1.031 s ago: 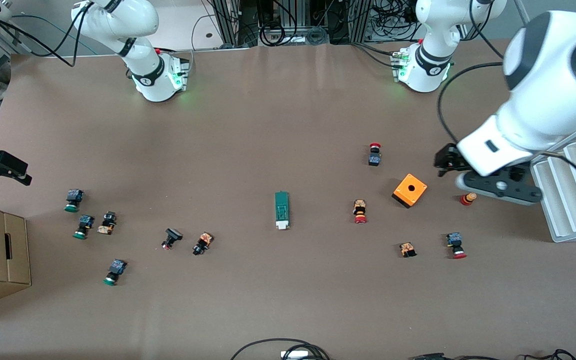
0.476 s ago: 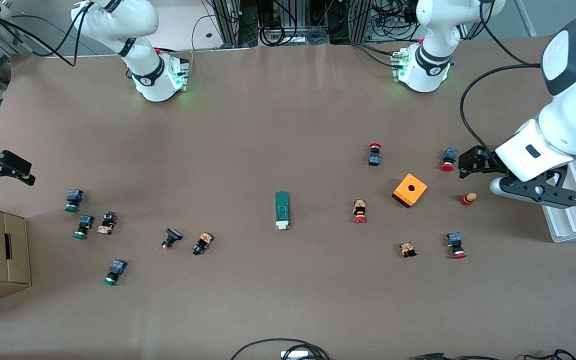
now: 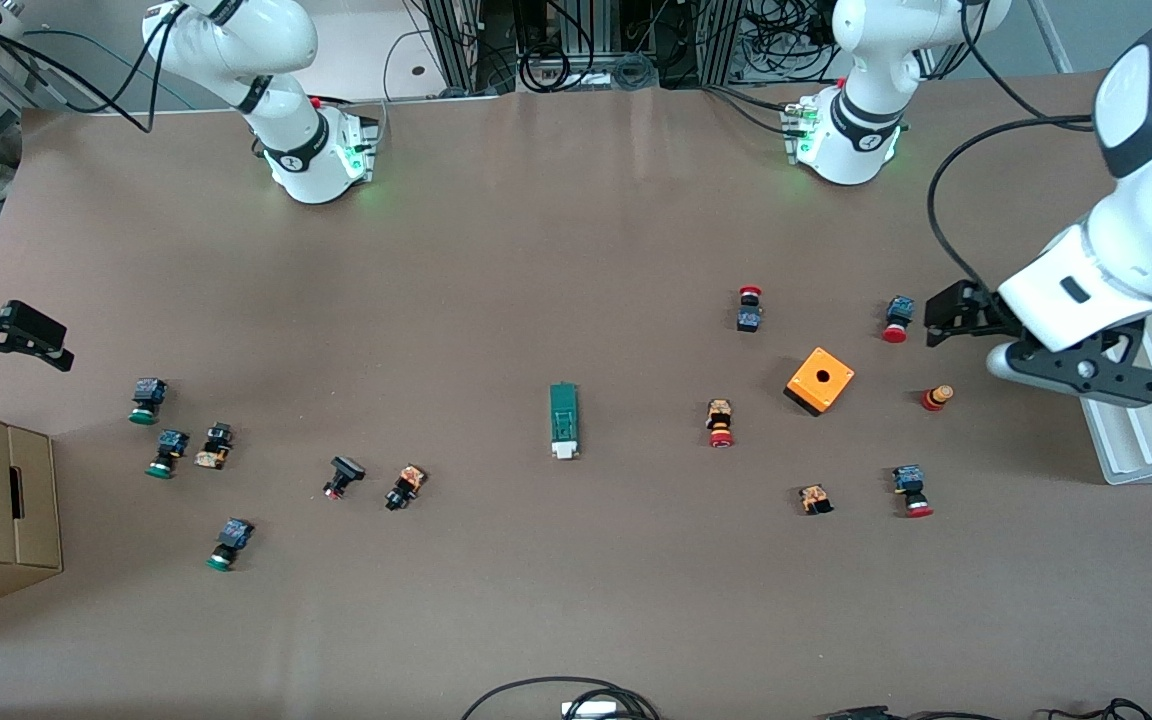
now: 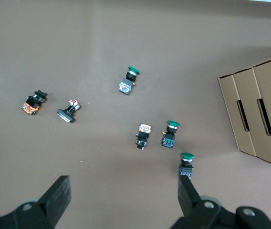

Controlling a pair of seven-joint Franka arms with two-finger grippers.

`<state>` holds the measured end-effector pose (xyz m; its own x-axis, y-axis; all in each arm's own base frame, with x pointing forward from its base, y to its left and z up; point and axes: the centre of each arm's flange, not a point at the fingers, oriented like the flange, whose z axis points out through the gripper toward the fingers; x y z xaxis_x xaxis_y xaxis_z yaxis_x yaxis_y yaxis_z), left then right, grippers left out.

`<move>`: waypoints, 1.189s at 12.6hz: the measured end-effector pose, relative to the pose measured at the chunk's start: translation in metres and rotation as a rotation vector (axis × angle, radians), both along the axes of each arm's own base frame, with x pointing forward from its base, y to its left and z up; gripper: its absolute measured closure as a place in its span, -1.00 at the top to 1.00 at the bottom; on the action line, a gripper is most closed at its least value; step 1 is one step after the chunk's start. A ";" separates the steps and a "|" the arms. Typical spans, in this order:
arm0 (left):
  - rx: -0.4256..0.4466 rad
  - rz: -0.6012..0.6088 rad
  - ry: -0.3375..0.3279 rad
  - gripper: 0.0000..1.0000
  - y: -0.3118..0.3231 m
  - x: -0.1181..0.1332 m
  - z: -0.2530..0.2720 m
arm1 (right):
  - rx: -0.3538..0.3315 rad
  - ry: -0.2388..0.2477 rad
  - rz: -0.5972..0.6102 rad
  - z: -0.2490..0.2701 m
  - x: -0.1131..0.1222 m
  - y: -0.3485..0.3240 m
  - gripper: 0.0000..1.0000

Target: Close load switch with both arms

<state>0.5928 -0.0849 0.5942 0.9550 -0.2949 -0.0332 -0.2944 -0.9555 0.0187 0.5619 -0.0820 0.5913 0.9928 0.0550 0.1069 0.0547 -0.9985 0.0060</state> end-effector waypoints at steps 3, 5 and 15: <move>0.032 0.005 -0.033 1.00 0.050 -0.023 -0.009 | 0.000 -0.001 0.000 0.000 0.000 0.000 1.00; 0.033 0.002 -0.041 1.00 0.052 -0.038 -0.013 | 0.000 -0.001 0.000 0.000 0.000 0.000 1.00; 0.033 -0.019 -0.037 1.00 0.040 -0.041 -0.014 | 0.000 -0.001 -0.001 0.000 0.000 0.000 1.00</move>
<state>0.5515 -0.0446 0.5803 0.9500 -0.3120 -0.0083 -0.3121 -0.9497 -0.0239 0.5619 -0.0823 0.5917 0.9927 0.0545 0.1076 0.0542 -0.9985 0.0061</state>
